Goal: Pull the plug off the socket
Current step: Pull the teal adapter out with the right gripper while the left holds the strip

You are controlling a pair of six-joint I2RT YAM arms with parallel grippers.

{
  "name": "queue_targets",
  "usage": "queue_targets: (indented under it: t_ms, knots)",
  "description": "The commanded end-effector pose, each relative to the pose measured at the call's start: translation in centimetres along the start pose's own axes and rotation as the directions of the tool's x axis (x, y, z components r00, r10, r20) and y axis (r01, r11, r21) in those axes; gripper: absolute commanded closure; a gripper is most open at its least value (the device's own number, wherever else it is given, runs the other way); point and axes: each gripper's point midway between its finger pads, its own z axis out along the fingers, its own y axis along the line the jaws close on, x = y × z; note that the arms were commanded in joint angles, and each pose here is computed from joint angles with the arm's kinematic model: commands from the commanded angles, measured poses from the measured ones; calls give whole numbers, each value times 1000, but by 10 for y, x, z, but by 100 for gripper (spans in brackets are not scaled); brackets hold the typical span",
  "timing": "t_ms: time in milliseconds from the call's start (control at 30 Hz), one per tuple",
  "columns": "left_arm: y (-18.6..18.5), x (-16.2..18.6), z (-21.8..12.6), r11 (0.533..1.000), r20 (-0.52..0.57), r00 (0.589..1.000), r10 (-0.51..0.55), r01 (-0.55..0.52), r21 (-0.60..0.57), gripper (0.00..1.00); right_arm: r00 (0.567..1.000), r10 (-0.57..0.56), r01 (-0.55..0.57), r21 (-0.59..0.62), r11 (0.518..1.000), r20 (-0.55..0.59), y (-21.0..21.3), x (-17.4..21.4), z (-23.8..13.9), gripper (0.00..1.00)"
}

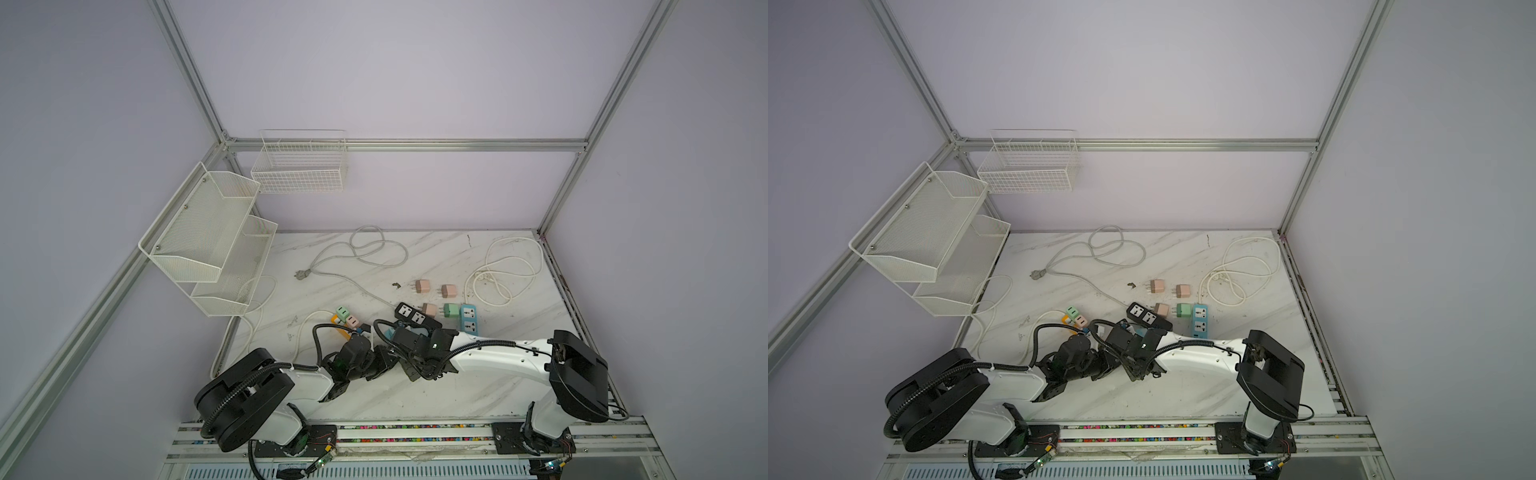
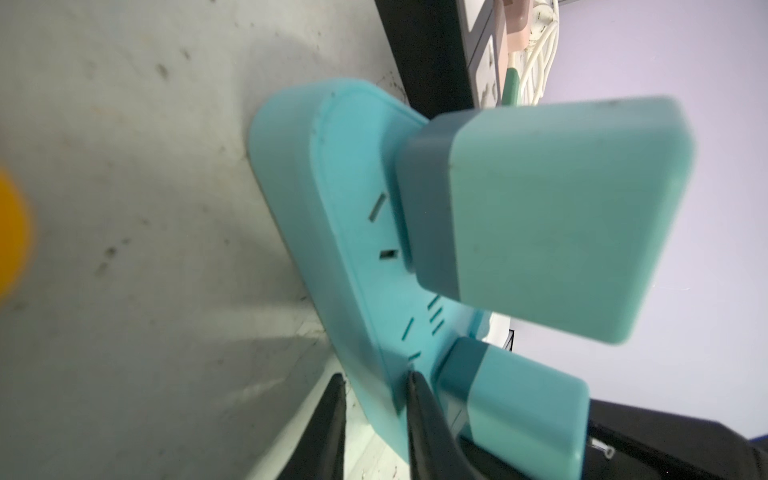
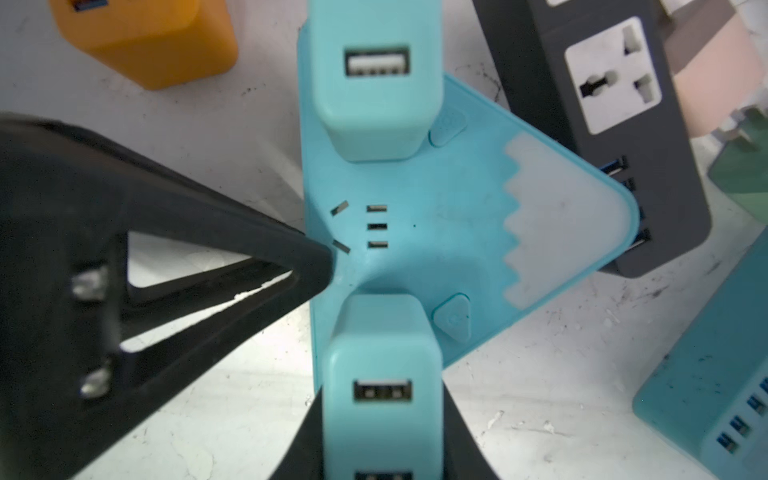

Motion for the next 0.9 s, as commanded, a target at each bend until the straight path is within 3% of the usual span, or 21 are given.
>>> queue_targets:
  t_ms: [0,100,367,533,600,700,867]
  knots:
    - [87,39,-11,944,-115,989,-89,47,-326,76,991,-11,24,-98,995,136,43,-33,-18,84]
    - [87,38,-11,945,-110,990,-88,48,-324,76,993,-44,56,-107,993,114,62,-24,-9,84]
    - [77,37,-11,955,-113,991,-76,40,-294,76,987,42,-28,-97,995,154,24,-30,-23,84]
    - [67,34,-10,964,-110,992,-67,36,-264,76,990,-21,42,-150,988,140,51,-24,-18,85]
    - [63,33,-10,967,-109,992,-63,34,-254,75,994,-6,20,-136,991,106,50,-18,-11,85]
    - [38,25,-11,982,-95,995,-34,15,-189,75,988,11,21,-205,979,153,54,-25,-23,85]
    - [18,16,-13,991,-66,998,-8,-1,-131,73,994,14,4,-167,986,109,49,-16,-11,86]
